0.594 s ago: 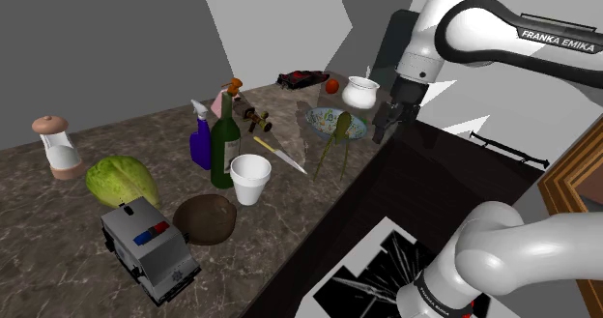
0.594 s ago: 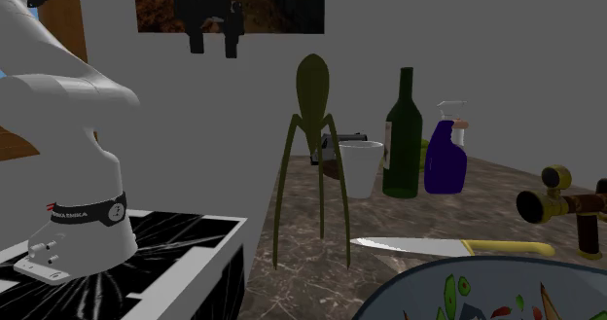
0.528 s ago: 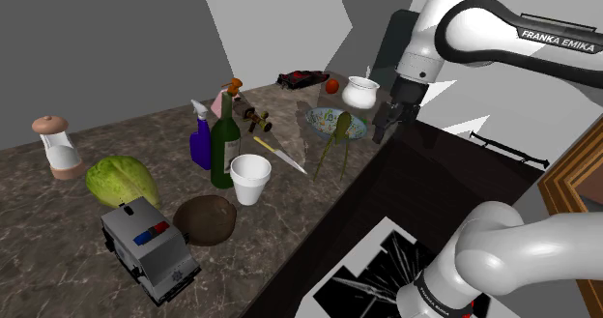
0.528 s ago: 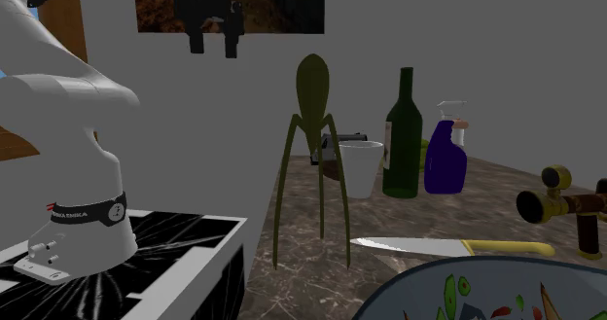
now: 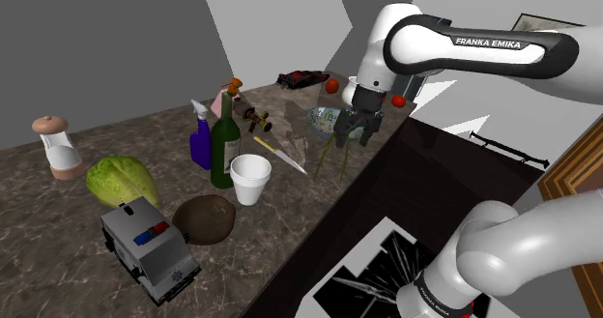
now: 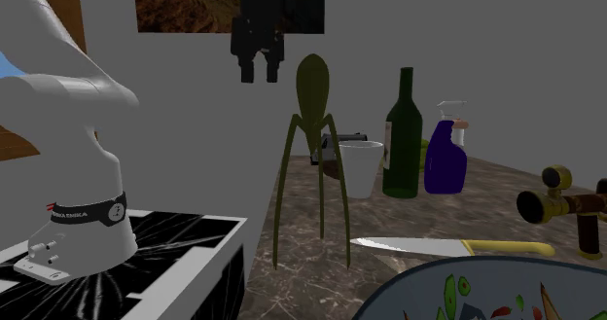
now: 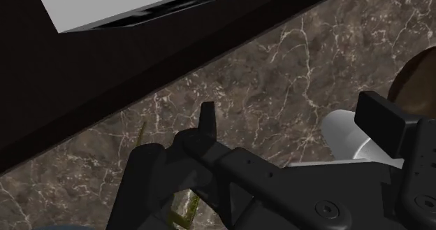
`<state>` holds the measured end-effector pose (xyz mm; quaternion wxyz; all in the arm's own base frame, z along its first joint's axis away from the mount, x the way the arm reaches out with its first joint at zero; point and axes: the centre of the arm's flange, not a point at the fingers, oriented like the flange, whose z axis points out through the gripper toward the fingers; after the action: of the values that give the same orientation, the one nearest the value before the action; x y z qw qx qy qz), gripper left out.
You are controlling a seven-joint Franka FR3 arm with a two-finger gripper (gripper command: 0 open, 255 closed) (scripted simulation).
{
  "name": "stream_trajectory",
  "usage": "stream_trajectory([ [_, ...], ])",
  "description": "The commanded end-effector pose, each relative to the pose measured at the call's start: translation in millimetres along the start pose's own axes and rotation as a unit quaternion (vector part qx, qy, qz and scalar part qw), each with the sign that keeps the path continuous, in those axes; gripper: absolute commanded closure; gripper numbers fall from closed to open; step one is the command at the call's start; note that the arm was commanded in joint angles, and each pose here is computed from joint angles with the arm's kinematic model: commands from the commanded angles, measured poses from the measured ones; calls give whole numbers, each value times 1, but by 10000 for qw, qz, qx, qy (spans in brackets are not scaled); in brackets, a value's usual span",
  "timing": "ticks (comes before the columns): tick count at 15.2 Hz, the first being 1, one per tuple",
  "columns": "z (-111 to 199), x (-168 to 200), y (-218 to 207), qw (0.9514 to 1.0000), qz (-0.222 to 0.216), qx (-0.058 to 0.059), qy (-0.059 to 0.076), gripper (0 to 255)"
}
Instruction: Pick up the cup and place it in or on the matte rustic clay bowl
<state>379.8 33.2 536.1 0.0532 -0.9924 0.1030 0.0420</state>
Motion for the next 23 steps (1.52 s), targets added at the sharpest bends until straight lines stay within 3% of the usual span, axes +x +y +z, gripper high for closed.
stream_trajectory([
  [1, 12, 19, -13, 10000, 50, 9, -24, 0],
  [18, 122, 178, -135, 9987, 439, 52, -263, 0],
  [23, 147, 182, -138, 9986, 450, 53, -270, 0],
])
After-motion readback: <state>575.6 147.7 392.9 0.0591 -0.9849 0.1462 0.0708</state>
